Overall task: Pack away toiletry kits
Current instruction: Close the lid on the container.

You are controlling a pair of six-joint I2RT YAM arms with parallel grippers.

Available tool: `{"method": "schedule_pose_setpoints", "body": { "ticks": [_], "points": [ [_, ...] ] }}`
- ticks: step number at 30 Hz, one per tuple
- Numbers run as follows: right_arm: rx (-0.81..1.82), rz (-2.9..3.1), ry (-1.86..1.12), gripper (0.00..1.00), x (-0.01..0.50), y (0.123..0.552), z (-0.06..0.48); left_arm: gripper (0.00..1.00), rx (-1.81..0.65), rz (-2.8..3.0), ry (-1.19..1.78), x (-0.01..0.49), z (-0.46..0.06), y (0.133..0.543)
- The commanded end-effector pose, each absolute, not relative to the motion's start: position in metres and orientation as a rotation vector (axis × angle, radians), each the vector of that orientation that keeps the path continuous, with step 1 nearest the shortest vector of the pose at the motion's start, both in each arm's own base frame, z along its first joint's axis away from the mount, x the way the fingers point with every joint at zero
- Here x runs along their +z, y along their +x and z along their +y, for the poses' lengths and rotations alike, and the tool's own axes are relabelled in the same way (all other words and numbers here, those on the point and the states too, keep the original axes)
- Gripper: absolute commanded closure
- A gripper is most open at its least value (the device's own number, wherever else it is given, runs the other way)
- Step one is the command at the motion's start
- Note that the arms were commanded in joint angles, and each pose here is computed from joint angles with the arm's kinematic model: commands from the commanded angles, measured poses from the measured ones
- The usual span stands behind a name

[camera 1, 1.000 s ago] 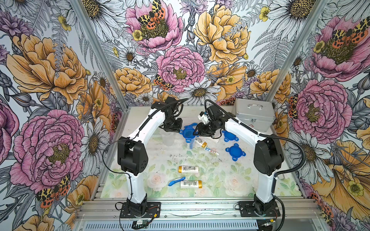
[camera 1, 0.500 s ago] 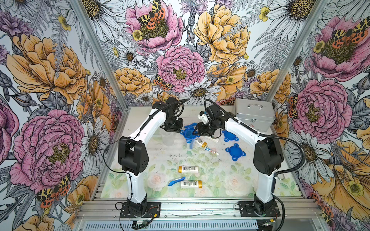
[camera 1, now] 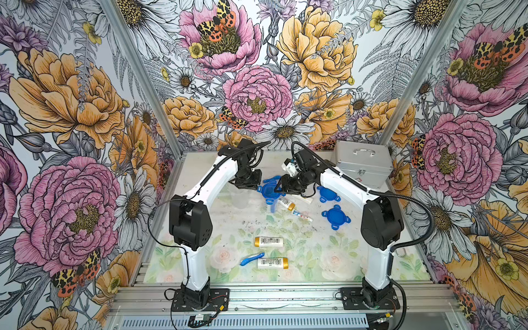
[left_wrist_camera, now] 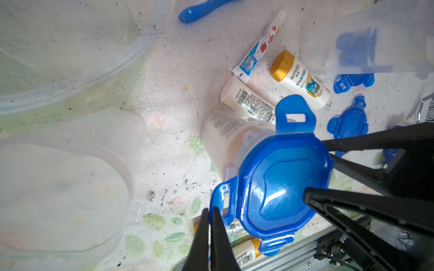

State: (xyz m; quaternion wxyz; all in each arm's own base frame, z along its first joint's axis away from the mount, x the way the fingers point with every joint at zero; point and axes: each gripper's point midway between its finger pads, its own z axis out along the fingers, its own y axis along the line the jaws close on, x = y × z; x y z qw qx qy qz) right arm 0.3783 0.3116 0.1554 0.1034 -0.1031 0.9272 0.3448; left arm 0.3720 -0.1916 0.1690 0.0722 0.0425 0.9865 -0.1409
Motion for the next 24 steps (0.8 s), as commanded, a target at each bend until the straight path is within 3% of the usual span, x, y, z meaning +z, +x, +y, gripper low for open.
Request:
{"method": "schedule_pose_setpoints", "body": {
  "ticks": [1,6,16,24],
  "points": [
    [0.988,2.74,-0.329,0.43,0.15,0.379,0.313,1.0,-0.349,2.988,0.1,0.161,-0.18,0.37],
    [1.006,2.73,-0.327,0.37,0.157,0.378,0.315,1.0,-0.353,2.984,0.094,0.162,-0.181,0.372],
    [1.035,2.703,-0.322,0.35,0.173,0.376,0.316,1.0,-0.372,2.979,0.066,0.165,-0.182,0.373],
    [1.047,2.703,-0.32,0.44,0.174,0.377,0.318,1.0,-0.369,2.971,0.055,0.167,-0.183,0.376]
  ]
}}
